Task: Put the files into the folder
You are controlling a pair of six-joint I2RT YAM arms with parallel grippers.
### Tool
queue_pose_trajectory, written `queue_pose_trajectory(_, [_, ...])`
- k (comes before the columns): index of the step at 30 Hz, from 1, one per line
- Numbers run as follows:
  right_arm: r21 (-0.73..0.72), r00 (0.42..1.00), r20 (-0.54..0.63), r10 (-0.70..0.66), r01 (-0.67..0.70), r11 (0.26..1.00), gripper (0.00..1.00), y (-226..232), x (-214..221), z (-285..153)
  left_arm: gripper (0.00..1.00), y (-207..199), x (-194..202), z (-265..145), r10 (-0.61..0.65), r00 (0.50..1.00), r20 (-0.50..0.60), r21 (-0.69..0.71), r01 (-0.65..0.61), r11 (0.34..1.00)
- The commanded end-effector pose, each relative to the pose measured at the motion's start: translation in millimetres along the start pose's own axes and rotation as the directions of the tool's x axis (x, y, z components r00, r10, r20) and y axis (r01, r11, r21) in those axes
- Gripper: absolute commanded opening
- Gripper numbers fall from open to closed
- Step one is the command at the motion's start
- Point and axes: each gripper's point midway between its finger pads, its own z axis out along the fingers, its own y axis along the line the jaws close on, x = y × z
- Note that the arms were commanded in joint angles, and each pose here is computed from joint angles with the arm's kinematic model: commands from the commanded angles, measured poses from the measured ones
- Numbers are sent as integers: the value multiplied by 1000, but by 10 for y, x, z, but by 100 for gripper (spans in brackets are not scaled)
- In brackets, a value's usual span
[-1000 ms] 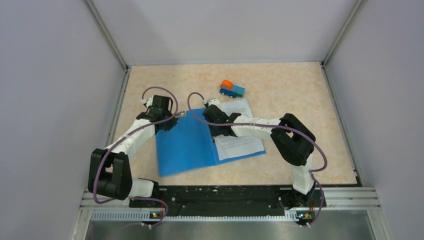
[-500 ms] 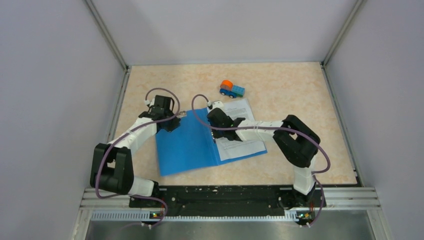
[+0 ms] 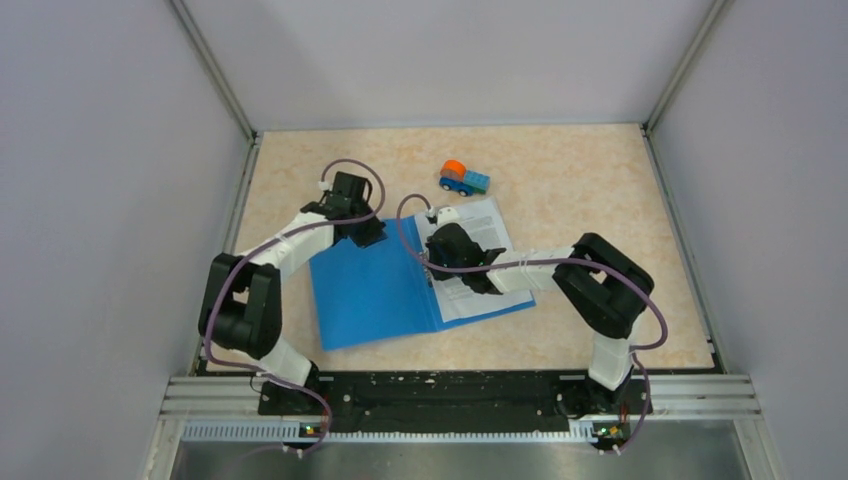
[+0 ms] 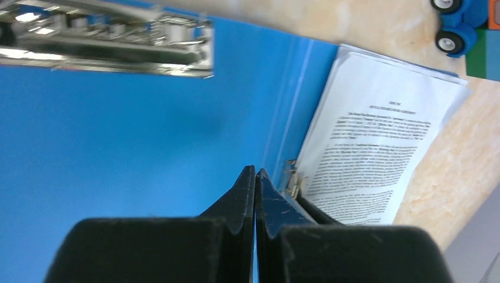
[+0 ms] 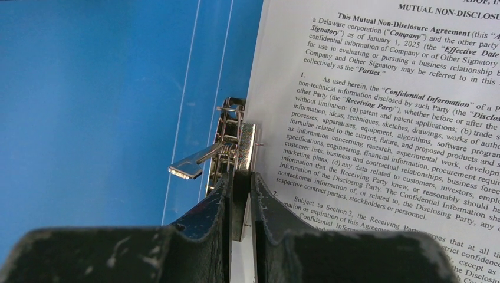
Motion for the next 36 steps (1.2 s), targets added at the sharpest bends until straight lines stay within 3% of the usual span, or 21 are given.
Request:
queue_pose_trajectory(1, [-33,999,22,-44,44,998,0,-25,-1,-32,0,-405,-52,81,35,999,-11,81,-34,996])
queue_pose_trajectory(12, [-36,998,17,-57,58,998,0,-68,106,-10,0,-867,47,458,111,989,-102,141,-96,985])
queue_pose_trajectory(36, [-42,998,33,-56,58,997,0,-69,98,-11,0,-570,737,647,158,919,-361,152,-110,982])
